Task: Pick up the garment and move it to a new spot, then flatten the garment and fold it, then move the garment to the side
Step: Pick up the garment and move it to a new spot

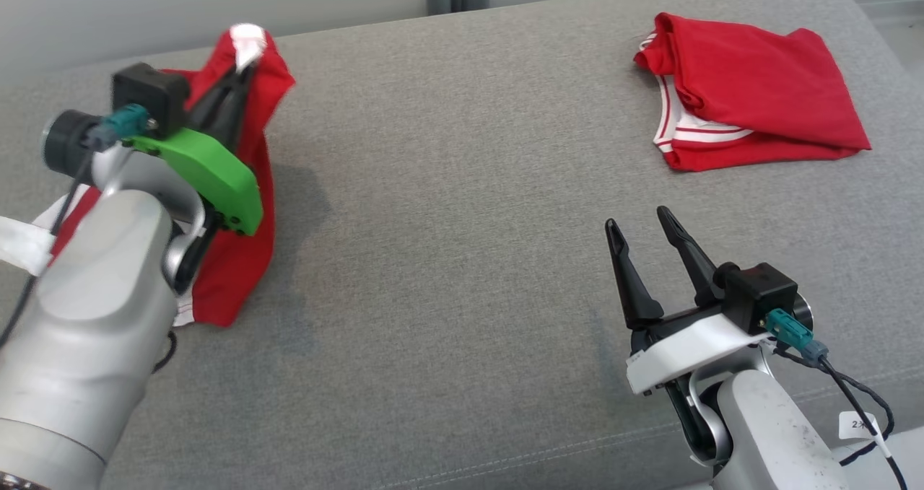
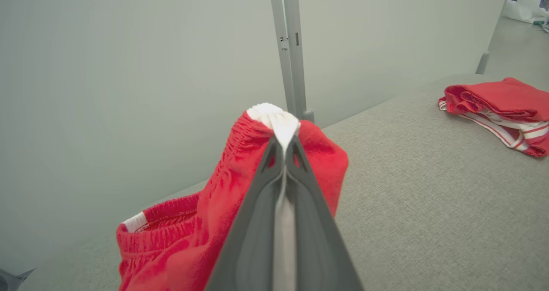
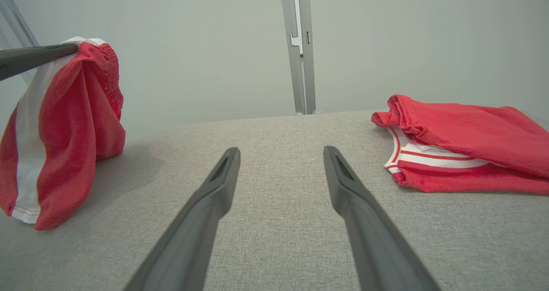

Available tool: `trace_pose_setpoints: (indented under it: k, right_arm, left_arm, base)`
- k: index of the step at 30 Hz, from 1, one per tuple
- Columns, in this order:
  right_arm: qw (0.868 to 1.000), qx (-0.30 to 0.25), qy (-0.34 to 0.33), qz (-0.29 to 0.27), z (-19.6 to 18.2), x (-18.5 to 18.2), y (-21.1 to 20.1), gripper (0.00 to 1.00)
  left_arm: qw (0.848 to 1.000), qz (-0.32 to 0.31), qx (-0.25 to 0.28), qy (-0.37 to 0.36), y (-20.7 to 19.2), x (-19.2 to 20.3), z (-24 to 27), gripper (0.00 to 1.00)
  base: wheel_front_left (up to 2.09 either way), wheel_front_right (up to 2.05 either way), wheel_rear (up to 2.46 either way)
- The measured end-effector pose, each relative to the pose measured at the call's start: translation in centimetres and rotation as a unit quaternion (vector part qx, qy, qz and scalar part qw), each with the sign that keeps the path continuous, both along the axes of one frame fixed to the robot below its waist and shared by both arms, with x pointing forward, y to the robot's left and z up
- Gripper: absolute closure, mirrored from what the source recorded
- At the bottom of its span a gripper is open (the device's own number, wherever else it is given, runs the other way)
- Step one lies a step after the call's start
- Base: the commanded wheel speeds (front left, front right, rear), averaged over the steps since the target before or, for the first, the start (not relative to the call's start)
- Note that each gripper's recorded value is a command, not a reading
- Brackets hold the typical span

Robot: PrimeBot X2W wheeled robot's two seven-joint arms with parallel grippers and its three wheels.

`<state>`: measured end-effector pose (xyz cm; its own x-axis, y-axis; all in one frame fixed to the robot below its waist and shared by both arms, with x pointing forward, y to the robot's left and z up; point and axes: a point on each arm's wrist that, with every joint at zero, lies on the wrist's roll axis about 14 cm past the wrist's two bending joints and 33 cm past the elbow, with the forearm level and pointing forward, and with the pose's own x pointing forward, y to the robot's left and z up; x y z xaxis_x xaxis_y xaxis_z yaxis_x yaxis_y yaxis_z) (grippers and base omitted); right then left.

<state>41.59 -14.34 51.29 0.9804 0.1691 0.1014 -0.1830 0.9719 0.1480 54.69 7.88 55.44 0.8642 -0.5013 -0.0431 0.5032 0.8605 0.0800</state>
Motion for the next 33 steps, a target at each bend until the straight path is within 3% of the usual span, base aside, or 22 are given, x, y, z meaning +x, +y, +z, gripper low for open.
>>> trace_pose_setpoints:
  k: [8,16,31,32,33]
  right_arm:
    - [0.999,-0.002,-0.009,-0.034,0.9,-1.7,-2.4,0.0]
    - [0.998,-0.002,-0.013,-0.065,1.2,-2.8,-4.3,0.0]
    - [0.999,0.009,-0.005,-0.039,0.5,-1.2,-2.5,0.0]
    - [0.999,0.01,-0.005,-0.037,0.5,-1.0,-2.4,0.0]
    - [0.999,0.01,-0.006,-0.034,0.6,-0.9,-2.2,0.0]
  left_arm:
    - [0.993,-0.114,-0.03,0.021,-9.6,-4.3,-1.6,1.0]
    - [0.974,-0.216,-0.035,0.056,-16.6,-10.4,-4.4,1.0]
    - [0.954,-0.267,-0.05,0.126,-19.5,-16.9,-9.1,1.0]
    - [0.954,-0.262,-0.057,0.136,-19.3,-17.1,-9.6,0.68]
    - [0.955,-0.26,-0.049,0.138,-19.1,-17.1,-10.1,0.0]
  base:
    - [0.0,0.0,0.0]
    - [0.0,0.0,0.0]
    - [0.0,0.0,0.0]
    - [0.0,0.0,0.0]
    - [0.0,0.0,0.0]
